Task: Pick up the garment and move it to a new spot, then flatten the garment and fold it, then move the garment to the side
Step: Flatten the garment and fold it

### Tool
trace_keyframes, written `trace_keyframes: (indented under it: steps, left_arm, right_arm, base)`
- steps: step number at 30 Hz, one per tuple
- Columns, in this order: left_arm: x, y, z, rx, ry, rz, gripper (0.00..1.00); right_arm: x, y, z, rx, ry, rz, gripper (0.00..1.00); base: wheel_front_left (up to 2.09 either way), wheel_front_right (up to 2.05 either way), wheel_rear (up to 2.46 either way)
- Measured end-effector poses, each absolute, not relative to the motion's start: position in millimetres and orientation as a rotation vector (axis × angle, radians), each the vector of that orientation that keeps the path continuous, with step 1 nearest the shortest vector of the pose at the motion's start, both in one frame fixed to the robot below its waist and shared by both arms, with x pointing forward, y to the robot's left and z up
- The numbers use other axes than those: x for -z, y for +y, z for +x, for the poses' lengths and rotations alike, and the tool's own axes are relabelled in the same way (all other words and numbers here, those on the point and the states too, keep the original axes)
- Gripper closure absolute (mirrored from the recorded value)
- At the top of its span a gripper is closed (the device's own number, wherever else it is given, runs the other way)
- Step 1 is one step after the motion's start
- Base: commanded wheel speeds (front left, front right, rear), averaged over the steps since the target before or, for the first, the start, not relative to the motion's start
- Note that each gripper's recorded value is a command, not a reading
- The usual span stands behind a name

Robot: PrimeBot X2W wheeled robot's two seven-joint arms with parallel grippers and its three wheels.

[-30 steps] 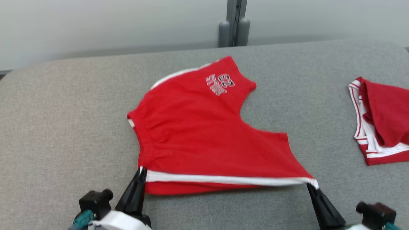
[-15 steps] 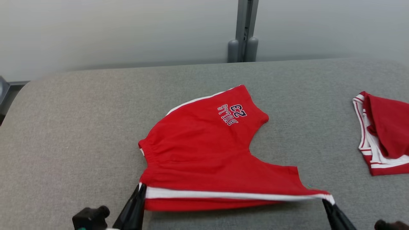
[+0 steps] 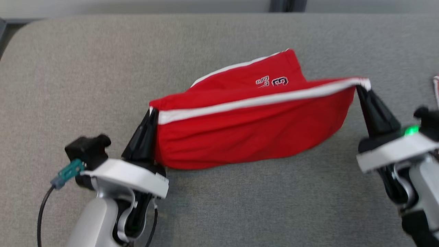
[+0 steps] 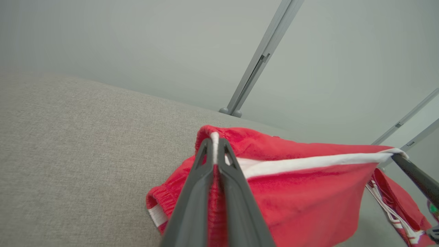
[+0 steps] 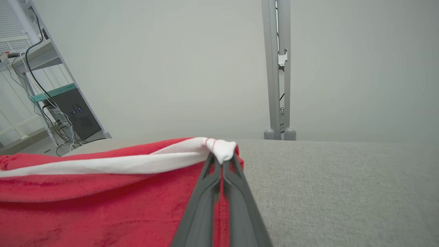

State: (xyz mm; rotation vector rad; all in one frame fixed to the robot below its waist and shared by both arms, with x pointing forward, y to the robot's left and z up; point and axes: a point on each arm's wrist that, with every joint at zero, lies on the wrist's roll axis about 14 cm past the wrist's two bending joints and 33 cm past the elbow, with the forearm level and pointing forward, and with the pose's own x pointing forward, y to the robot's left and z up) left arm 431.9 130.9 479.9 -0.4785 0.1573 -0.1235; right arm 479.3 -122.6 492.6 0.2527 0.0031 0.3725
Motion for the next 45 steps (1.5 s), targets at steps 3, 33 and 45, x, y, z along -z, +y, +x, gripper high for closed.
trace_keyframes:
  steps: [3, 33, 45]
  left_arm:
    - [-468, 130, 452, 0.125, 0.179, -0.492, 1.00]
    - [-435, 157, 468, -0.002, 0.109, -0.365, 0.00]
    - [-486, 188, 434, -0.087, -0.052, -0.215, 0.00]
  right_arm:
    - [-485, -108, 514, -0.416, 0.021, 0.243, 1.00]
    - [-472, -65, 569, -0.528, 0.036, 0.222, 0.00]
    - [-509, -119, 500, -0.339, -0.125, 0.208, 0.00]
  base:
    - [0.00, 0.00, 0.00]
    - [0.00, 0.00, 0.00]
    - [0.00, 0.00, 0.00]
